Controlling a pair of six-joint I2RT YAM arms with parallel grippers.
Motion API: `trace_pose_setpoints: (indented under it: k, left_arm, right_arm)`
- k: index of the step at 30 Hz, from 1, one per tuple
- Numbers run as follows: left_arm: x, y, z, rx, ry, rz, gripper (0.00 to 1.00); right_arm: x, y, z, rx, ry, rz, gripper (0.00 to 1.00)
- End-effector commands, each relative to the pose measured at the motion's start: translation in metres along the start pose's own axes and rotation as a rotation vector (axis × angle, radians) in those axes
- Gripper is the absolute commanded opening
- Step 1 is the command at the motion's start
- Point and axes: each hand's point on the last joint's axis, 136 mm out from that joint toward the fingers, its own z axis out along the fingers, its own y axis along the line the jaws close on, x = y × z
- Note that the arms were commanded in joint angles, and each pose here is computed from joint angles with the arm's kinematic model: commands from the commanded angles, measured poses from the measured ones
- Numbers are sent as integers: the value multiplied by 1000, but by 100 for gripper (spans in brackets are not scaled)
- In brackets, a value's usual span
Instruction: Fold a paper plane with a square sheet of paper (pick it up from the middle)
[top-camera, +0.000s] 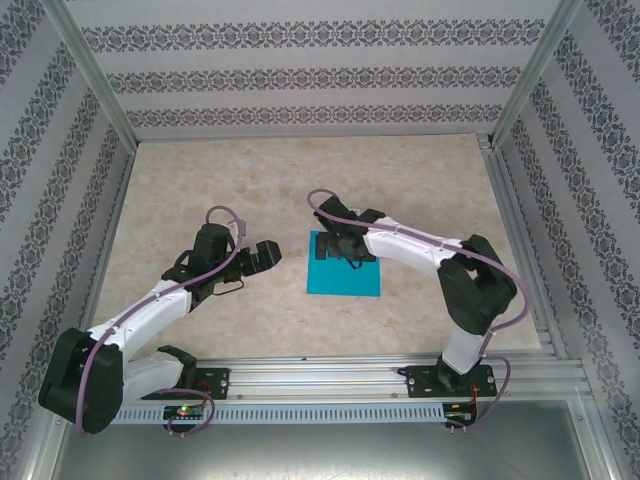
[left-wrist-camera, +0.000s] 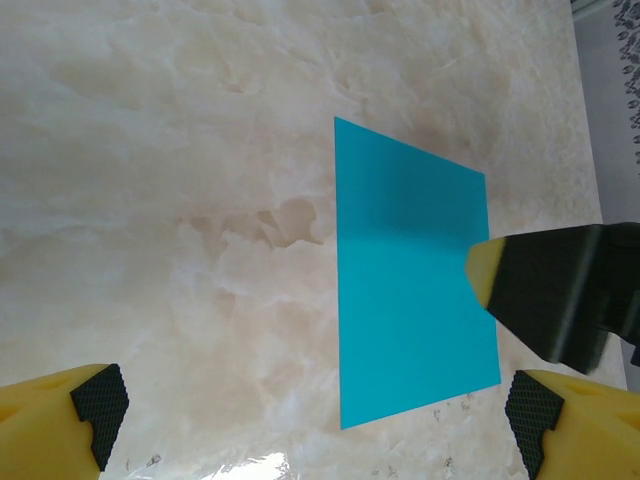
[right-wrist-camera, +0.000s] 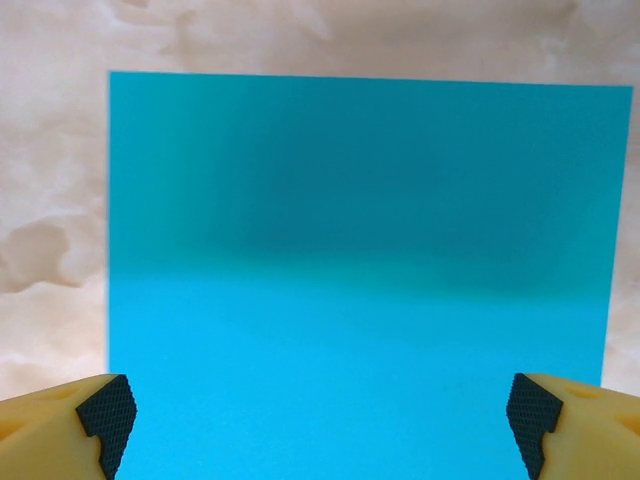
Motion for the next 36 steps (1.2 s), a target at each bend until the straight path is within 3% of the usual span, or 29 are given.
trace_pose_setpoints:
  k: [1,19,27,32,36]
  left_arm:
    - [-8,-11,-2,23,-12,50,100]
    - [-4,-11,-1,21,8,40,100]
    - [-2,-9,-1,11,21,42,100]
    - [-1,-8,1,12,26,40,100]
    - [-1,-9,1,13,29,36,100]
  right_arm:
    - [12,-25,6,157,48,-88,98]
    - [25,-1,46,51,179,-39,98]
    - [56,5,66,-39,271,-193,95]
    - [55,7,61,-64,269,-304,95]
    - [36,10,43,-50,223,-249,95]
